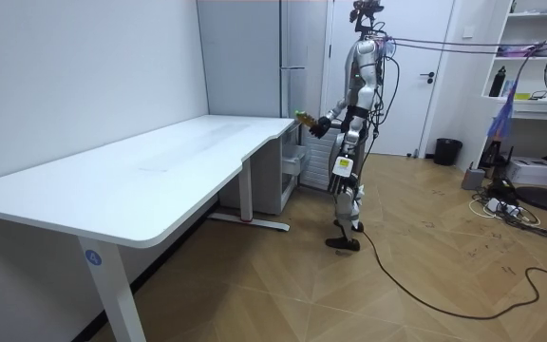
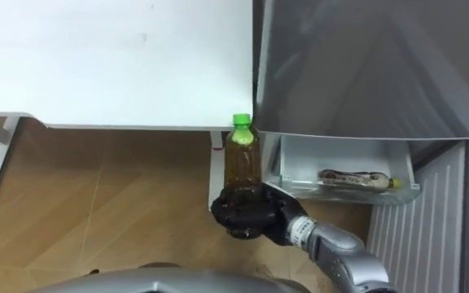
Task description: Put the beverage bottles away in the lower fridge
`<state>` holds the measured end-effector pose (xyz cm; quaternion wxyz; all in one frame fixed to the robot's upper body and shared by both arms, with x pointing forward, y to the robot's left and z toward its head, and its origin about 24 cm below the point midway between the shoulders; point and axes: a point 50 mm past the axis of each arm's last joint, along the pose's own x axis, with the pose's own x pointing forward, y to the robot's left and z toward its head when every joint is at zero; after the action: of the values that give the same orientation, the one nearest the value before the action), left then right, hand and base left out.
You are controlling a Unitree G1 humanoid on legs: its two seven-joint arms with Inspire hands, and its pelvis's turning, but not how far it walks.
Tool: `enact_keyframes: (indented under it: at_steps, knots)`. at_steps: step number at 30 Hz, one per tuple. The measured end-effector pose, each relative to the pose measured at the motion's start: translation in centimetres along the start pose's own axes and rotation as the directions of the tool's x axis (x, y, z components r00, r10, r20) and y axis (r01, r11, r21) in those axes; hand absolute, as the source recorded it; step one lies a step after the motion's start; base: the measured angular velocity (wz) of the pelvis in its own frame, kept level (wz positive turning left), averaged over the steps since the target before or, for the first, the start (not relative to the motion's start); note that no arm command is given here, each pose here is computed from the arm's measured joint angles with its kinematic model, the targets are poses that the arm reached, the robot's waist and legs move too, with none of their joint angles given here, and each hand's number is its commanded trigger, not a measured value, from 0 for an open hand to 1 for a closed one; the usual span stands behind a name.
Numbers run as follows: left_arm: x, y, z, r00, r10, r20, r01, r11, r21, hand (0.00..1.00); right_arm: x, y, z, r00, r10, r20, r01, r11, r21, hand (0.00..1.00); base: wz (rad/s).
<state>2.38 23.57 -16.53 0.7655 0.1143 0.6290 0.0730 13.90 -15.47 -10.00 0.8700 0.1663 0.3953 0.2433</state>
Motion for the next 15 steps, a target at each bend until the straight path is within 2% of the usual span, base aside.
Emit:
enact_keyframes:
  at_steps: [4, 8, 15]
  knots:
    - [0.0, 0.0, 0.1, 1.0, 0.003, 0.007, -0.003, 1.0, -0.004, 0.0, -0.3, -1.0, -0.3, 0.997, -0.072, 0.018, 0.07, 0.995, 0.073, 1.0, 0.0]
    - [0.0, 0.0, 0.3, 1.0, 0.002, 0.013, -0.002, 1.0, 0.009, 0.0, -0.6, -2.0, 0.0, 0.983, -0.18, 0.036, 0.176, 0.98, 0.094, 1.0, 0.0]
    - [0.1, 0.0, 1.3, 0.998, 0.026, 0.049, -0.025, 1.0, -0.01, 0.0, -0.7, -2.5, -0.2, 0.954, -0.296, 0.051, 0.287, 0.949, 0.132, 1.0, -0.03]
